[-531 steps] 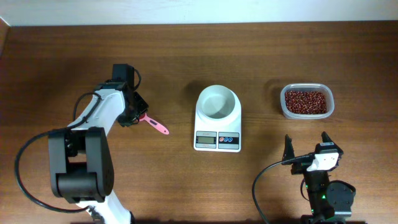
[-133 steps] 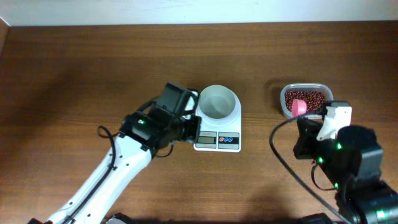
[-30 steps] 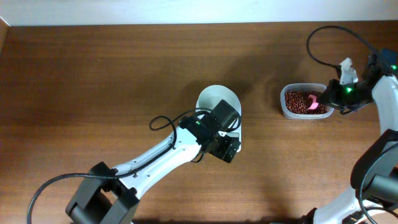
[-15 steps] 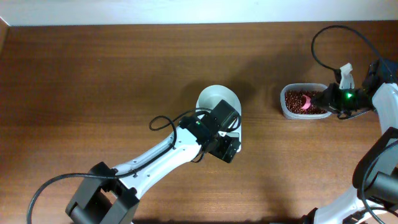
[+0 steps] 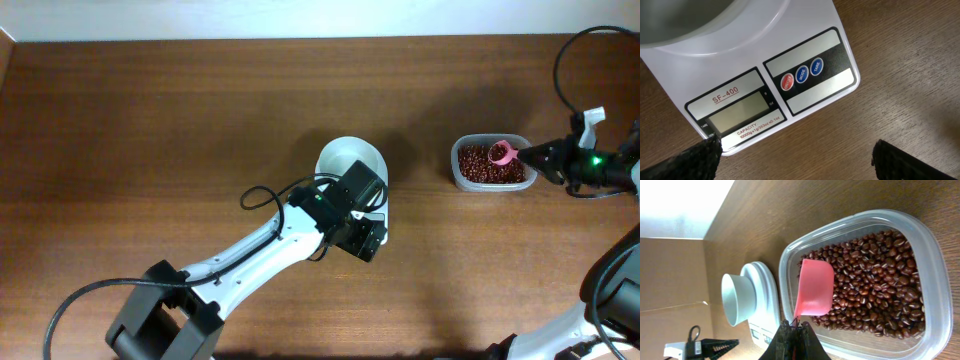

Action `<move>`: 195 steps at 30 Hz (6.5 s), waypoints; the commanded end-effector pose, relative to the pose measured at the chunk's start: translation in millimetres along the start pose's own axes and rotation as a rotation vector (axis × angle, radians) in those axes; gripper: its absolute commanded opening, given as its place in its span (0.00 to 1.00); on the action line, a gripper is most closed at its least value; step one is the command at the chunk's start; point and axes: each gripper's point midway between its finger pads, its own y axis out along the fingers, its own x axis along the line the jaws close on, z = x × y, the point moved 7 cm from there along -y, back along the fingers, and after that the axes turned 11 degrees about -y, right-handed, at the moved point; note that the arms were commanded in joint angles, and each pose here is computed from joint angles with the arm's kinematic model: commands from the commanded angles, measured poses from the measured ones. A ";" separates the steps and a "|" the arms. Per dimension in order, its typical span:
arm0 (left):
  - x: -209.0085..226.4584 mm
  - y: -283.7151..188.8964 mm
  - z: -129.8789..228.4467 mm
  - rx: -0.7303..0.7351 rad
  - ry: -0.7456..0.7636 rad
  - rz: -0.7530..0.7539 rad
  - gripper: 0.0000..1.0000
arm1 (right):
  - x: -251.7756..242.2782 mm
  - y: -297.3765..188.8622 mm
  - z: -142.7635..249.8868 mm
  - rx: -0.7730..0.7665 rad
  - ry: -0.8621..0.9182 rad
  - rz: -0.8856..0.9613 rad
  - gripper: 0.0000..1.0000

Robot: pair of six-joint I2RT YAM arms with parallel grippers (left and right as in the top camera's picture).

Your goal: Scoop and weigh 50g on scale

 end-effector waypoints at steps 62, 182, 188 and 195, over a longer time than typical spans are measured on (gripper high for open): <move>-0.1 4.2 2.0 0.011 0.008 -0.006 0.99 | 68.2 4.3 -14.4 -0.113 0.061 -0.613 0.04; -6.7 57.2 -26.2 0.003 0.273 -0.078 0.00 | 64.6 10.2 -12.3 -0.086 0.058 -0.551 0.04; -6.1 58.1 -23.4 0.015 0.273 -0.075 0.00 | 64.6 10.2 -12.3 -0.086 0.058 -0.551 0.04; -11.5 58.4 -19.1 0.025 0.290 -0.074 0.00 | 64.6 10.2 -12.3 -0.086 0.058 -0.551 0.04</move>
